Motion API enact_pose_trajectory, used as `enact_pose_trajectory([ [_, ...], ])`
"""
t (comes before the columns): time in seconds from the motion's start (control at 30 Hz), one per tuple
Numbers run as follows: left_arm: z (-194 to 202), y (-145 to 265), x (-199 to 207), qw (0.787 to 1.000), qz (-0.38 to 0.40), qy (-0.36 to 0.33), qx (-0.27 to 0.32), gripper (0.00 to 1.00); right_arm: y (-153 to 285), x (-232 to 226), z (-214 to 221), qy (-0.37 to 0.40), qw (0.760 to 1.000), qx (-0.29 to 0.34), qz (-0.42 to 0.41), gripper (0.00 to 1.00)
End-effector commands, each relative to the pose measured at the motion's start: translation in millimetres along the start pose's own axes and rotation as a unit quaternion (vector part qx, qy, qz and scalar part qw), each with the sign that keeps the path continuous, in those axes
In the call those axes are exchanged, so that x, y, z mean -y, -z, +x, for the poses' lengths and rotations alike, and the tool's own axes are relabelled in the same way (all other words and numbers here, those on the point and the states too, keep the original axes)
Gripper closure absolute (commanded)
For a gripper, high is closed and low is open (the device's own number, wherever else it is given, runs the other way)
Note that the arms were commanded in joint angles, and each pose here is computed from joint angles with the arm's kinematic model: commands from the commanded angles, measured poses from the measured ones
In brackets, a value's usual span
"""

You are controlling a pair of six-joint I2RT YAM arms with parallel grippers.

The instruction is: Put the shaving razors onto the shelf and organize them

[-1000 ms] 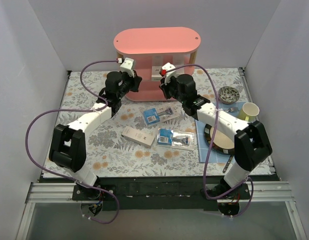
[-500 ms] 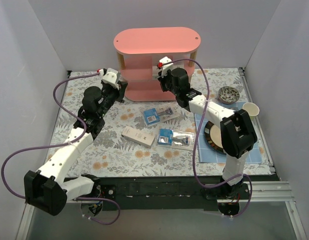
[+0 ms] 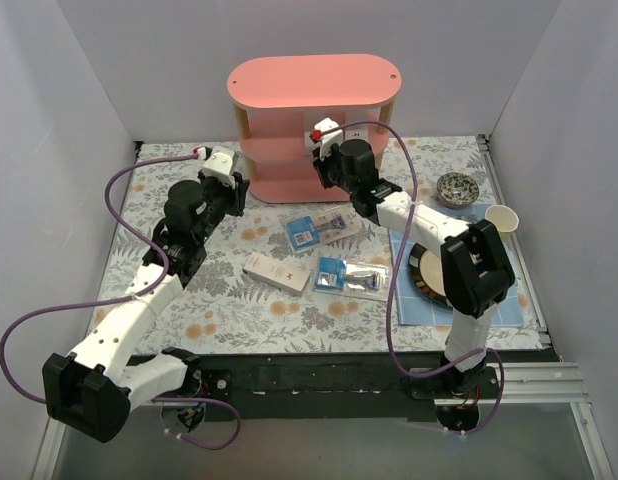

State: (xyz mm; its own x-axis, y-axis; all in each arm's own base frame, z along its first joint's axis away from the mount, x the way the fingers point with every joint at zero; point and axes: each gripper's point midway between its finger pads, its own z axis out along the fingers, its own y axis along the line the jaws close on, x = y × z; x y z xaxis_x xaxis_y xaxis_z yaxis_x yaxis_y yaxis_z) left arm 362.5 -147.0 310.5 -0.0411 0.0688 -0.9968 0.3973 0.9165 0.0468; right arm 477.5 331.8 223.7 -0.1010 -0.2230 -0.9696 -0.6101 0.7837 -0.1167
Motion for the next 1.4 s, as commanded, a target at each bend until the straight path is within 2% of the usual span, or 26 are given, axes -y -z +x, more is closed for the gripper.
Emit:
enact_pose_trajectory([
  [0.0,11.4,12.5,-25.4,0.996,-0.074,0.044,-0.038,0.65,47.1,-50.4,0.0,0.031,0.996,-0.018,-0.081,0.74],
  [0.03,9.0,12.2,-28.8,0.994,-0.083,0.061,-0.045,0.56,55.6,-66.8,9.5,0.032,0.992,-0.03,-0.12,0.63],
  [0.07,25.1,16.5,-29.2,0.99,-0.087,0.078,-0.084,0.45,66.2,-78.7,25.2,0.031,0.987,-0.059,-0.146,0.5],
  [0.13,34.5,19.9,-32.7,0.979,-0.099,0.134,-0.118,0.28,89.6,-111.8,43.5,0.032,0.975,-0.083,-0.202,0.4],
  [0.17,59.1,26.5,-32.4,0.968,-0.109,0.152,-0.169,0.2,98.6,-123.8,52.5,0.036,0.97,-0.097,-0.221,0.31],
  [0.2,68.6,31.2,-38.4,0.96,-0.124,0.169,-0.187,0.14,109.9,-144.9,57.5,0.051,0.962,-0.102,-0.249,0.26],
  [0.23,77.6,36.2,-41.9,0.947,-0.145,0.203,-0.203,0.08,117.7,-159.8,65.0,0.053,0.953,-0.107,-0.277,0.18],
  [0.27,92.0,47.3,-43.5,0.934,-0.158,0.221,-0.234,0.04,127.9,-171.7,79.0,0.053,0.944,-0.133,-0.299,0.08],
  [0.3,97.8,55.4,-57.2,0.923,-0.18,0.241,-0.239,0.02,134.7,-189.6,84.2,0.054,0.935,-0.139,-0.322,0.01],
  [0.4,101.2,79.3,-75.2,0.909,-0.208,0.27,-0.239,0.02,135.6,-209.1,109.4,0.022,0.929,-0.174,-0.327,0.01],
  [0.6,84.9,98.5,-76.2,0.924,-0.166,0.242,-0.245,0.02,100.3,-218.5,121.4,0.006,0.93,-0.19,-0.315,0.02],
  [0.77,80.1,112.9,-119.1,0.916,-0.22,0.234,-0.241,0.02,94.3,-238.0,139.4,-0.013,0.909,-0.239,-0.342,0.01],
  [0.9,73.5,120.9,-135.8,0.913,-0.241,0.242,-0.223,0.02,80.9,-231.8,159.1,-0.029,0.916,-0.27,-0.296,0.02],
  [1.0,63.5,127.3,-140.0,0.914,-0.243,0.25,-0.208,0.02,77.5,-220.4,176.0,-0.033,0.921,-0.29,-0.257,0.08],
  [1.13,51.0,129.4,-139.2,0.919,-0.238,0.249,-0.191,0.02,72.7,-206.9,187.9,-0.033,0.929,-0.308,-0.203,0.26],
  [1.2,50.1,128.1,-136.7,0.921,-0.231,0.253,-0.188,0.02,69.2,-202.8,195.3,-0.037,0.931,-0.318,-0.177,0.29],
  [1.37,47.6,121.3,-127.2,0.921,-0.206,0.278,-0.182,0.02,44.9,-214.8,188.5,-0.141,0.923,-0.335,-0.128,0.34],
])
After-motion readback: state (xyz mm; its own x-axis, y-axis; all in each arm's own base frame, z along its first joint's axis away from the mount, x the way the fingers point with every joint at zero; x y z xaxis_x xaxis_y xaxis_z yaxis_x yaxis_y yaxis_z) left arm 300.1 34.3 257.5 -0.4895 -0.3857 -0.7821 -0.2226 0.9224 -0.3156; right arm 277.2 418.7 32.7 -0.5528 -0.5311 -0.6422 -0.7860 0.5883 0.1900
